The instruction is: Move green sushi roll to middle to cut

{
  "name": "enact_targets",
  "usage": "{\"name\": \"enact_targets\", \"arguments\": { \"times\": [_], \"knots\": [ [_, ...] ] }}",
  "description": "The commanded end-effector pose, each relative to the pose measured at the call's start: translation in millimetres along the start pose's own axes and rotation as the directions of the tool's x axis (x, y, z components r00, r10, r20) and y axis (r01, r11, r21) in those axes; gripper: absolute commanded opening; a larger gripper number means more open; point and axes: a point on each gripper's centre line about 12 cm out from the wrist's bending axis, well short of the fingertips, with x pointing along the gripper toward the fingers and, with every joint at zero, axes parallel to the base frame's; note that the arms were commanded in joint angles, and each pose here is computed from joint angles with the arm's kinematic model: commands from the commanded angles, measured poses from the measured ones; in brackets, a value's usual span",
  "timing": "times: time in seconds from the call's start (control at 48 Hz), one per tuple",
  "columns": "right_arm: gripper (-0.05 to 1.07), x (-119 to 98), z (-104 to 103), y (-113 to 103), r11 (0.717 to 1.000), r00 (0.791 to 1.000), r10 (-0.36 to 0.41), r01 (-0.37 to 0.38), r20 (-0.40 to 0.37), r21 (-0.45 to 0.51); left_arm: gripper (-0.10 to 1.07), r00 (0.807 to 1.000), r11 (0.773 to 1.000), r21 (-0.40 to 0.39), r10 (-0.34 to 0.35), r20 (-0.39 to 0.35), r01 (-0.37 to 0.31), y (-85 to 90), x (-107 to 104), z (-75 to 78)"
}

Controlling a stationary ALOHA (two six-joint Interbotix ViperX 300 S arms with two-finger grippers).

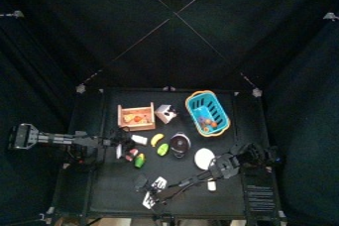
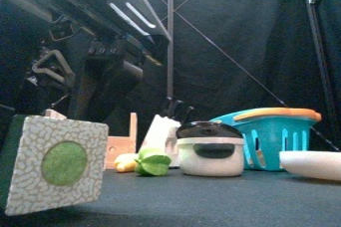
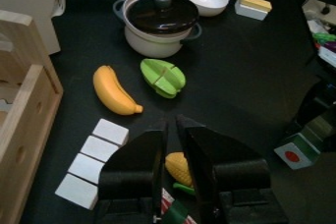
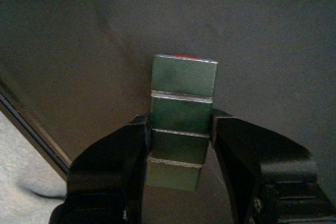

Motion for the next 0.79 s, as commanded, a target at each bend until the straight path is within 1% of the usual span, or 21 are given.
{"name": "enact_targets", "arguments": {
  "times": [0.0, 0.125, 0.208, 0.312, 0.438, 0.625, 0.708, 0.771],
  "knots": [
    [0.69, -52.7, 18.8, 2.6, 0.997, 0.995, 0.071, -0.072, 0.064, 0.015, 0.6, 1.0, 1.0, -0.002, -0.002, 0.015, 0.002, -0.7, 0.4, 5.0],
    [0.69, -66.6, 21.0, -6.1, 0.998, 0.995, 0.057, -0.058, 0.088, 0.016, 0.6, 1.0, 1.0, 0.001, -0.001, 0.015, 0.001, -0.4, 0.4, 5.0],
    [0.69, -74.0, 23.3, -15.8, 0.997, 0.993, 0.038, -0.044, 0.108, 0.056, 0.6, 1.0, 1.0, 0.0, 0.0, 0.016, 0.0, 0.0, 0.4, 5.1],
    [0.69, -80.7, 21.0, -30.9, 0.992, 0.992, 0.002, -0.018, 0.128, 0.125, 0.6, 1.0, 1.0, 0.0, 0.001, 0.01, -0.001, 0.5, 0.2, 2.6],
    [0.69, -86.0, 13.1, -48.5, 0.979, 0.991, -0.03, 0.003, 0.131, 0.202, 0.6, 1.0, 1.0, 0.0, 0.002, 0.008, -0.002, 0.6, 0.1, 2.0],
    [0.69, -86.9, -3.4, -72.9, 0.956, 0.992, -0.07, 0.036, 0.107, 0.292, 0.6, 1.0, 1.0, -0.003, 0.003, 0.008, -0.003, 0.9, 0.1, 2.0],
    [0.69, -86.7, -8.9, -82.3, 0.942, 0.991, -0.073, 0.033, 0.108, 0.335, 0.6, 1.0, 1.0, -0.006, 0.004, 0.009, -0.003, 1.0, 0.1, 2.1],
    [0.69, -85.9, -12.1, -87.3, 0.931, 0.991, -0.063, 0.014, 0.121, 0.365, 0.6, 1.0, 1.0, -0.009, 0.004, 0.007, -0.004, 1.1, 0.0, 1.4]
  ]
}}
